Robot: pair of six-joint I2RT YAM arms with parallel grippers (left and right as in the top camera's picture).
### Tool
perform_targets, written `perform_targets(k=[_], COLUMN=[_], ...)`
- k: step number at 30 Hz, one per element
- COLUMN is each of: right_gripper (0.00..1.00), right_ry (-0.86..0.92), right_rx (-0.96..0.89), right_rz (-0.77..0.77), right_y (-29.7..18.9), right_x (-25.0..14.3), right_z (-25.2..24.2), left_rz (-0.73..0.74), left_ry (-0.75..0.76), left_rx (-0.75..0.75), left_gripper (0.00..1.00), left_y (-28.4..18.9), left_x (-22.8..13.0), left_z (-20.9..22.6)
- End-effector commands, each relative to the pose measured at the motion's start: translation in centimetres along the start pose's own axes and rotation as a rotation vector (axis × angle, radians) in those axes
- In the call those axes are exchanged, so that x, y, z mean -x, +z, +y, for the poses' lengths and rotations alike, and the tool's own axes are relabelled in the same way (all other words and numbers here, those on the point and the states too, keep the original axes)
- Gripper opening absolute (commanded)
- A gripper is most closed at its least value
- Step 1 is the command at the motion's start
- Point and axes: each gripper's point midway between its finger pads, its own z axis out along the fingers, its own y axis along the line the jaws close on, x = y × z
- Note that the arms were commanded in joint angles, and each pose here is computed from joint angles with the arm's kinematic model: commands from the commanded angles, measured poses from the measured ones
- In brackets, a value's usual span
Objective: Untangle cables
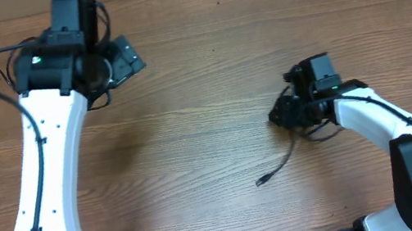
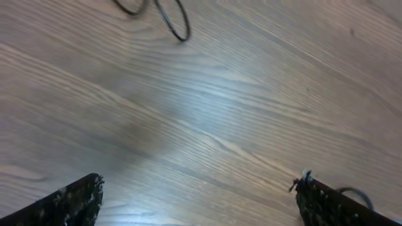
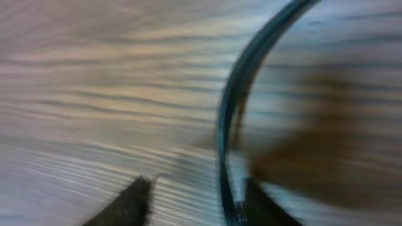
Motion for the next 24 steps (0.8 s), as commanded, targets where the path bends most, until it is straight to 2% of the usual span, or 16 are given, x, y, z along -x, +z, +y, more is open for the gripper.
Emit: perform_targets(k=[1, 3, 4, 7, 10, 12, 13, 14, 16, 17, 18, 19, 24], right_gripper=[0.13, 0.05, 0.05, 0.09, 0.08, 0.10, 0.14, 0.26, 0.58, 0.70, 0.91, 1.00, 1.00], right_ry=[-0.059, -0.098, -0.169, -0.315, -0.355, -0.309, -0.302, -0.301, -0.293, -0.287, -0.275, -0.258, -0.151], right_rx=[0.234, 0.291, 0.344, 0.402, 0.278, 0.204, 0.198, 0.200, 0.194, 0.186, 0.176, 0.164, 0.081], right_rz=[0.003, -0.027, -0.062, -0.114, -0.186, -0.224, -0.232, -0.235, -0.244, -0.249, -0.250, -0.247, -0.221], right_y=[0.1, -0.2, -0.5, -0.8, 0.1, 0.5, 0.4, 0.4, 0.3, 0.2, 0.1, 0.0, -1.8], right_x=[0.4, 1.2, 1.6, 0.8, 0.6, 1.2, 1.3, 1.5, 2.0, 2.4, 2.7, 3.1, 4.7], right_z=[7.2, 10.6, 14.2, 19.8, 20.4, 19.6, 19.5, 19.5, 19.1, 18.7, 18.2, 17.5, 13.4], left_rz=[-0.108, -0.136, -0.161, -0.184, -0.172, -0.152, -0.144, -0.136, -0.116, -0.104, -0.091, -0.076, 0.035], left_ry=[-0.042, -0.080, -0.116, -0.161, -0.176, -0.175, -0.174, -0.174, -0.171, -0.169, -0.168, -0.166, -0.191], left_rx=[0.013, 0.019, 0.027, 0.037, 0.054, 0.065, 0.066, 0.058, 0.022, 0.002, -0.015, -0.022, -0.040], left_gripper=[0.98, 0.98, 0.99, 1.00, 1.00, 1.00, 1.00, 1.00, 1.00, 1.00, 1.00, 1.00, 1.00], left_y=[-3.8, -5.0, -6.1, -7.2, -7.4, -7.3, -7.2, -7.2, -7.1, -7.1, -7.1, -7.0, -5.9], left_x=[2.0, 2.5, 2.9, 3.2, 2.9, 2.4, 2.2, 2.1, 1.8, 1.6, 1.4, 1.1, -1.2], left_z=[3.2, 4.7, 6.0, 7.7, 8.5, 8.7, 8.7, 8.6, 7.9, 7.6, 7.3, 7.1, 6.9])
